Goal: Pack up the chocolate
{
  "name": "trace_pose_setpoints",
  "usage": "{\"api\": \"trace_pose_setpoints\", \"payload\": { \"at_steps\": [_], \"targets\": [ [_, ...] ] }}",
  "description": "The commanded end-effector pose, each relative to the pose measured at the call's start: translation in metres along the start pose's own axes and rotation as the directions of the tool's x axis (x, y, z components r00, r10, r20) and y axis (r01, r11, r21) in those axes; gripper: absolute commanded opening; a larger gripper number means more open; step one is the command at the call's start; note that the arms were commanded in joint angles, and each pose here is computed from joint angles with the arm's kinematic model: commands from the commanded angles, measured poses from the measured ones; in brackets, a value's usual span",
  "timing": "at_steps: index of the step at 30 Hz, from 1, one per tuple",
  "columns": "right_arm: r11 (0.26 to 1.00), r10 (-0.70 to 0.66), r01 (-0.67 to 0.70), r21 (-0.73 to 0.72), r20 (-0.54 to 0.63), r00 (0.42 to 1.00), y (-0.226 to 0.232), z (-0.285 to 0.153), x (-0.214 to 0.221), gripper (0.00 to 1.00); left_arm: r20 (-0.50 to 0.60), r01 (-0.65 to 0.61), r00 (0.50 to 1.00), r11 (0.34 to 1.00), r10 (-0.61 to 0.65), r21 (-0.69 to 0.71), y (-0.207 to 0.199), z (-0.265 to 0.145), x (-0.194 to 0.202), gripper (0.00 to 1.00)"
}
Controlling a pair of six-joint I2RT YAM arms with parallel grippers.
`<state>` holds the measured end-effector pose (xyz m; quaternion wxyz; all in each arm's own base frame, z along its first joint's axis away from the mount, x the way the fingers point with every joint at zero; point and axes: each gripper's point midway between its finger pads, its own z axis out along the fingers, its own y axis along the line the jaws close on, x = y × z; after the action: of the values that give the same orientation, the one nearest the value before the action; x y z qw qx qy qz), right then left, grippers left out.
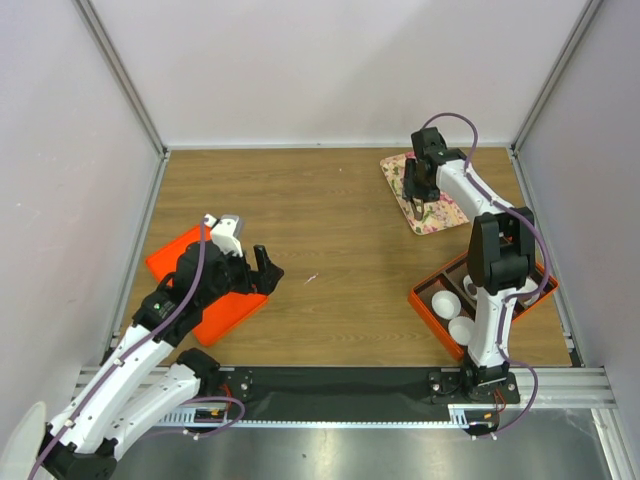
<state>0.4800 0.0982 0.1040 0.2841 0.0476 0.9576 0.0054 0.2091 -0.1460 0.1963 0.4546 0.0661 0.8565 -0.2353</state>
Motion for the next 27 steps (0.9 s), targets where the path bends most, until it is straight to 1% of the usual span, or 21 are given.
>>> {"api": "trace_pose_setpoints", "payload": {
  "at_steps": [1, 5, 10, 14, 17, 19, 22, 25, 26, 27],
  "targets": [
    [1.0, 0.017, -0.018, 0.007, 0.08, 0.997, 0.0, -0.031, -0.019, 0.5, 0.048, -0.008, 0.999, 1.0, 0.008, 0.009, -0.006, -0.005, -0.017, 1.0],
    [1.0, 0.025, -0.025, 0.0, 0.079, 0.997, 0.003, -0.037, -0.019, 0.5, 0.049, -0.007, 0.999, 1.0, 0.006, 0.011, -0.006, -0.005, -0.017, 1.0],
    [0.997, 0.066, -0.064, -0.043, 0.042, 0.997, 0.013, -0.033, -0.008, 0.47, 0.049, -0.007, 0.999, 1.0, 0.006, 0.011, -0.006, -0.005, -0.017, 1.0],
    [0.998, 0.06, -0.059, -0.031, 0.029, 0.998, 0.015, -0.035, 0.001, 0.46, 0.052, -0.008, 0.999, 1.0, 0.008, 0.012, -0.006, -0.005, -0.017, 1.0],
    [0.999, 0.049, -0.049, -0.01, 0.02, 0.999, 0.012, -0.033, 0.007, 0.42, 0.056, -0.009, 0.998, 1.0, 0.009, 0.014, -0.006, -0.006, -0.018, 1.0],
    [0.999, 0.041, -0.041, 0.015, 0.019, 0.999, 0.007, -0.034, 0.008, 0.36, 0.058, -0.01, 0.998, 1.0, 0.009, 0.018, -0.007, -0.006, -0.018, 1.0],
    [0.999, 0.031, -0.032, 0.032, 0.032, 0.999, 0.001, -0.047, 0.004, 0.31, 0.057, -0.01, 0.998, 1.0, 0.009, 0.019, -0.007, -0.006, -0.018, 1.0],
    [0.998, 0.04, -0.043, 0.047, 0.074, 0.996, -0.005, -0.077, -0.007, 0.29, 0.059, -0.012, 0.998, 1.0, 0.011, 0.026, -0.009, -0.007, -0.019, 1.0],
    [0.996, 0.048, -0.052, 0.072, 0.055, 0.997, -0.011, -0.087, -0.001, 0.28, 0.062, -0.013, 0.998, 1.0, 0.011, 0.029, -0.009, -0.007, -0.019, 1.0],
    [0.994, 0.065, -0.071, 0.083, 0.073, 0.995, -0.017, -0.104, -0.002, 0.27, 0.062, -0.013, 0.998, 0.999, 0.011, 0.032, -0.01, -0.007, -0.02, 1.0]
  ]
}}
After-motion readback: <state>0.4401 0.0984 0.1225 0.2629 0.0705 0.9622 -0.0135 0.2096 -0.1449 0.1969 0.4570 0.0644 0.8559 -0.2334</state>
